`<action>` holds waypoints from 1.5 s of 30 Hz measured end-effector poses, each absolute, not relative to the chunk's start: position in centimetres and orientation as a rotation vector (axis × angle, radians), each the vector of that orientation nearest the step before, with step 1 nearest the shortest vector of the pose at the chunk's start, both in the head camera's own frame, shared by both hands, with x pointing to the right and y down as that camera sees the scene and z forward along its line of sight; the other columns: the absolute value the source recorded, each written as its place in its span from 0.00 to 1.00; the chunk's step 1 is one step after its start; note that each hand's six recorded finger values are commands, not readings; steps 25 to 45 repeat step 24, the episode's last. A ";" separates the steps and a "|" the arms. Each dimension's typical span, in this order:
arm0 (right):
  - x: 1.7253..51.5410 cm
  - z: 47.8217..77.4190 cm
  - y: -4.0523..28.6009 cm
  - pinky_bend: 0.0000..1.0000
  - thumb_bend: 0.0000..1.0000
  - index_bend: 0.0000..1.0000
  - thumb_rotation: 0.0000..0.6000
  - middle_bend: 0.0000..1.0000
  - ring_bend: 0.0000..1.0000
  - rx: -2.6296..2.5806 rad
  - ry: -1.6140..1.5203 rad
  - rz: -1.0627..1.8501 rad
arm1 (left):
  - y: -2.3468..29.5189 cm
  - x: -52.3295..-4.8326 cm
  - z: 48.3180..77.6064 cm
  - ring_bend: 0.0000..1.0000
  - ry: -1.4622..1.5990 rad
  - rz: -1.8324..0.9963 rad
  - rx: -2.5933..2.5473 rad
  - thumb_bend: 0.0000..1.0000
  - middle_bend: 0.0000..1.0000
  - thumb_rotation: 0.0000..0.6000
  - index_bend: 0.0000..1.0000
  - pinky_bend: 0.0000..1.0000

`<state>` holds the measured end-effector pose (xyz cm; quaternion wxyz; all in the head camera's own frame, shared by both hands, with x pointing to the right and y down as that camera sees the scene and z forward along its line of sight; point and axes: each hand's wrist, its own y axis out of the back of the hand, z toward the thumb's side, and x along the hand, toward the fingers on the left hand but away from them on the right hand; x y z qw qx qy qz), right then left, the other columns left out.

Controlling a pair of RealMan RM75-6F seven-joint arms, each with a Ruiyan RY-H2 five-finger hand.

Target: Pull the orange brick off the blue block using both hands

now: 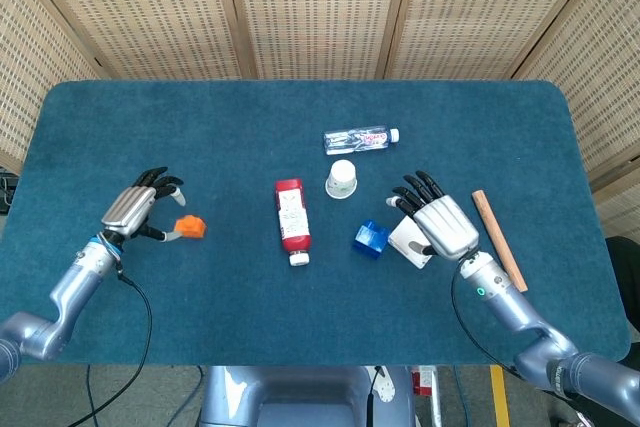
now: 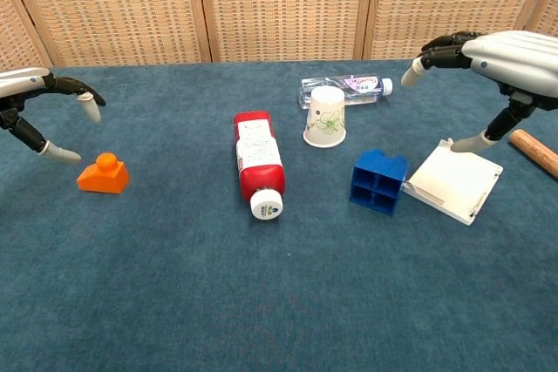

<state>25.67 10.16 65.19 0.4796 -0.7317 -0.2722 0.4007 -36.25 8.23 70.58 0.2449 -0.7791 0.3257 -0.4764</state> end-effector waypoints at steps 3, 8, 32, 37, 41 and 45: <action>26.1 63.9 9.9 0.02 0.00 0.22 1.00 0.16 0.05 -1.777 -0.706 0.953 | 8.3 -35.7 70.1 0.00 0.885 -1.296 -2.128 0.00 0.00 1.00 0.00 0.00; 27.7 61.2 9.4 0.00 0.00 0.15 1.00 0.12 0.02 -1.734 -0.774 0.912 | 7.7 -36.1 67.9 0.00 0.974 -1.250 -2.114 0.00 0.00 1.00 0.00 0.00; 38.2 56.6 16.4 0.00 0.00 0.00 1.00 0.00 0.00 -1.629 -0.985 1.118 | 12.9 -42.4 56.6 0.00 1.279 -1.234 -1.807 0.00 0.00 1.00 0.00 0.00; 38.2 56.6 16.4 0.00 0.00 0.00 1.00 0.00 0.00 -1.629 -0.985 1.118 | 12.9 -42.4 56.6 0.00 1.279 -1.234 -1.807 0.00 0.00 1.00 0.00 0.00; 38.2 56.6 16.4 0.00 0.00 0.00 1.00 0.00 0.00 -1.629 -0.985 1.118 | 12.9 -42.4 56.6 0.00 1.279 -1.234 -1.807 0.00 0.00 1.00 0.00 0.00; 38.2 56.6 16.4 0.00 0.00 0.00 1.00 0.00 0.00 -1.629 -0.985 1.118 | 12.9 -42.4 56.6 0.00 1.279 -1.234 -1.807 0.00 0.00 1.00 0.00 0.00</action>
